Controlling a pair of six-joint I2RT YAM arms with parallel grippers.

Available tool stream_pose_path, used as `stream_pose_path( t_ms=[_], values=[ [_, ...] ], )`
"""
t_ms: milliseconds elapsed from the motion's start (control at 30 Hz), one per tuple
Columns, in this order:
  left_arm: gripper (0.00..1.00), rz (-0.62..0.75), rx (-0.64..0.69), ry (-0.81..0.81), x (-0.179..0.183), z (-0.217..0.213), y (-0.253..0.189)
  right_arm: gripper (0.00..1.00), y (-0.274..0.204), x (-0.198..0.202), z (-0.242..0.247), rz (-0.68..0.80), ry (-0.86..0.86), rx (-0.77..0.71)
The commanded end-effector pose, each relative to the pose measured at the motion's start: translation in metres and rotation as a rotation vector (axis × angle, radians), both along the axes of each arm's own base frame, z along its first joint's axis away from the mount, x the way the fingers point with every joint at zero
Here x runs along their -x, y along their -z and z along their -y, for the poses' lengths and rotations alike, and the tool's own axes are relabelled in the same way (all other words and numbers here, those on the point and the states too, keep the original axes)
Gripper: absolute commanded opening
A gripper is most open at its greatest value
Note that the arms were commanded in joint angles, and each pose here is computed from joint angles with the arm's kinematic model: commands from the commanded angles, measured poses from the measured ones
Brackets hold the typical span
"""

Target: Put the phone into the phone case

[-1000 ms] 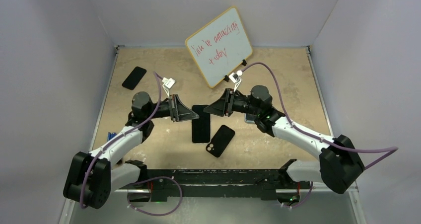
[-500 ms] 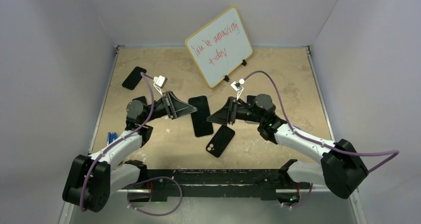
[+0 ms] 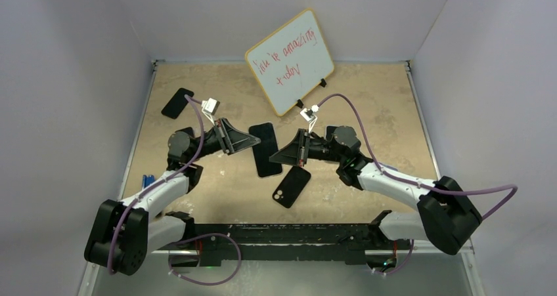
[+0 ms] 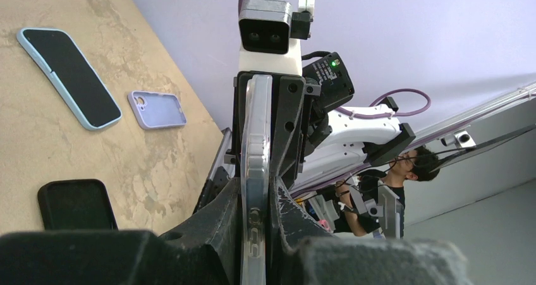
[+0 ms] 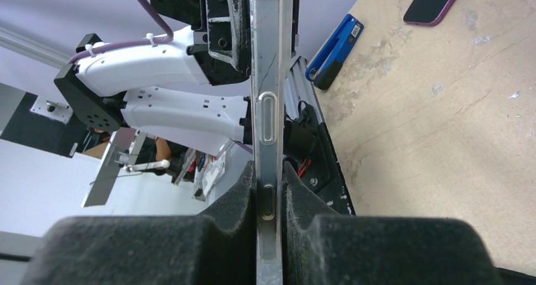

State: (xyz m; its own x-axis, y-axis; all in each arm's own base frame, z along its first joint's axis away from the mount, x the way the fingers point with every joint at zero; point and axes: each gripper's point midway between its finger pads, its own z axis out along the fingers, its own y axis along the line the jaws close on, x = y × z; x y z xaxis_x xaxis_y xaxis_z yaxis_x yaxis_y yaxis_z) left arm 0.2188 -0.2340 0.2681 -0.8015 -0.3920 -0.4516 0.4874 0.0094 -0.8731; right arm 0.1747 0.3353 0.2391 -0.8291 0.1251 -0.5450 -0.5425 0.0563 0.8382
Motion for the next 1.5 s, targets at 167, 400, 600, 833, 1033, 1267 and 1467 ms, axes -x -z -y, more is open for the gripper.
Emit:
stream_pose_path(
  t_ms=[167,400,600,833,1033,1267,1467],
  values=[
    [0.40,0.086,-0.006,-0.035,-0.009,0.001,-0.027,0.00,-0.010,0.009,0.000,0.055,-0.039,-0.036],
    [0.34,0.062,-0.049,-0.088,-0.022,0.000,-0.020,0.00,-0.003,0.012,0.002,0.046,-0.048,-0.018],
    [0.00,0.055,-0.152,-0.118,-0.033,-0.001,-0.006,0.00,0.004,0.010,0.002,0.031,-0.037,0.004],
    [0.21,0.066,-0.260,-0.138,-0.037,-0.004,0.007,0.00,0.008,0.005,0.003,0.007,-0.005,0.023],
    [0.78,0.093,-0.438,-0.193,-0.044,-0.016,0.024,0.00,0.025,-0.016,0.012,-0.020,0.113,0.125],
    [0.85,0.079,-0.569,-0.189,-0.041,-0.026,0.053,0.00,0.051,-0.052,0.030,-0.009,0.258,0.292],
    [0.85,0.027,-0.609,-0.136,-0.033,-0.026,0.082,0.00,0.085,-0.091,0.049,-0.079,0.372,0.414]
  ],
)
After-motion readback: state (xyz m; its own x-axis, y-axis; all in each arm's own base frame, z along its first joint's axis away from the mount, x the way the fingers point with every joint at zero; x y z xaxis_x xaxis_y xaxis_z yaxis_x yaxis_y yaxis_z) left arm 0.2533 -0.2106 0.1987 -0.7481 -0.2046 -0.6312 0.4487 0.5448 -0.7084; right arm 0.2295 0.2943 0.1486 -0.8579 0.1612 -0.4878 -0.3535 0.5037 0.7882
